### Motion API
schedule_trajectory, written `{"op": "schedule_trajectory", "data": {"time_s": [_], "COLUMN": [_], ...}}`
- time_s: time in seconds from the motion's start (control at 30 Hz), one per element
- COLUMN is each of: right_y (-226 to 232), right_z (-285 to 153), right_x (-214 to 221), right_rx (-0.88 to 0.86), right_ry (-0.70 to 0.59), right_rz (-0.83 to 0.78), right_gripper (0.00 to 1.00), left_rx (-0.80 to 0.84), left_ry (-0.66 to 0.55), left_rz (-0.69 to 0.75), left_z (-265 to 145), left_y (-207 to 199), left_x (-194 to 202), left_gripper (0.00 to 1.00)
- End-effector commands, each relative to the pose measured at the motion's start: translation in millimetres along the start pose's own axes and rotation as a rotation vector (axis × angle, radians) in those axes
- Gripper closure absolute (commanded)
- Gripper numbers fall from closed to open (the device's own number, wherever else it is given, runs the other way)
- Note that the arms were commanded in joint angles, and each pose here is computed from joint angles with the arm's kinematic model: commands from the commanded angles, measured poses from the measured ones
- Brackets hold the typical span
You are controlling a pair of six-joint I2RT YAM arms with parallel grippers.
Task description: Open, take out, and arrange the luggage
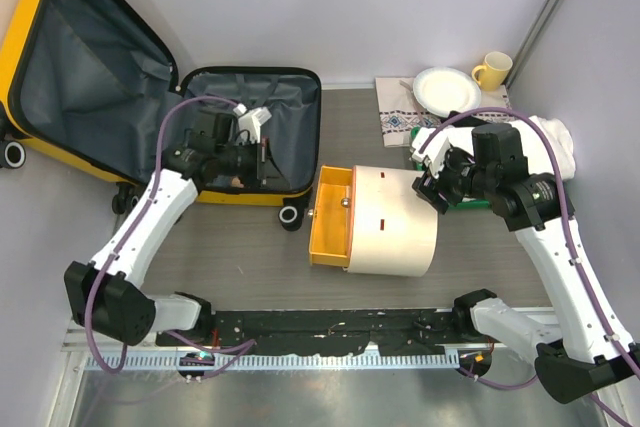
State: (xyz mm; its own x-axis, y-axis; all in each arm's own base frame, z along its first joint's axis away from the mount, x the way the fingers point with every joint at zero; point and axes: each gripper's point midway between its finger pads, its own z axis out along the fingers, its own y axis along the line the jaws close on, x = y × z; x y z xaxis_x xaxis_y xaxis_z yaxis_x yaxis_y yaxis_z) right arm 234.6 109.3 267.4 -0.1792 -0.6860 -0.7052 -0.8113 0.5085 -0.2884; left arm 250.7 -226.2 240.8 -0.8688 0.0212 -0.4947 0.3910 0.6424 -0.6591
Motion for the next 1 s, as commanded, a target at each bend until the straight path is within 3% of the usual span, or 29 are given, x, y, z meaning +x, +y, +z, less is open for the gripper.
{"op": "schedule_trajectory", "data": {"time_s": [0.0,0.13,0.6,0.77,0.97], "right_y": [53.5,55.4,62.7,63.8,67.3], "right_z": [-2.5,-3.5,2.3,4.1,3.3], "right_x": [76.8,79.4,86.0,88.3,88.1], "right_rx": [-0.207,-0.213,-0.251,-0.262,-0.288], "right_ry": [0.311,0.319,0.331,0.345,0.355], "right_rz": [0.095,0.089,0.096,0.104,0.112], "right_gripper": [0.33,0.33,0.34,0.35,0.34], "left_rx": [0.010,-0.002,0.220,0.288,0.326], "left_ry": [0.075,0.106,0.195,0.182,0.155], "left_rz": [0.163,0.163,0.294,0.313,0.407], "left_z": [3.4,23.1,101.8,117.4,118.6], "left_y": [27.7,44.2,-24.8,-31.6,-34.5], "left_x": [15.4,23.6,51.8,53.8,48.3], "left_gripper": [1.00,1.00,0.95,0.84,0.61]}}
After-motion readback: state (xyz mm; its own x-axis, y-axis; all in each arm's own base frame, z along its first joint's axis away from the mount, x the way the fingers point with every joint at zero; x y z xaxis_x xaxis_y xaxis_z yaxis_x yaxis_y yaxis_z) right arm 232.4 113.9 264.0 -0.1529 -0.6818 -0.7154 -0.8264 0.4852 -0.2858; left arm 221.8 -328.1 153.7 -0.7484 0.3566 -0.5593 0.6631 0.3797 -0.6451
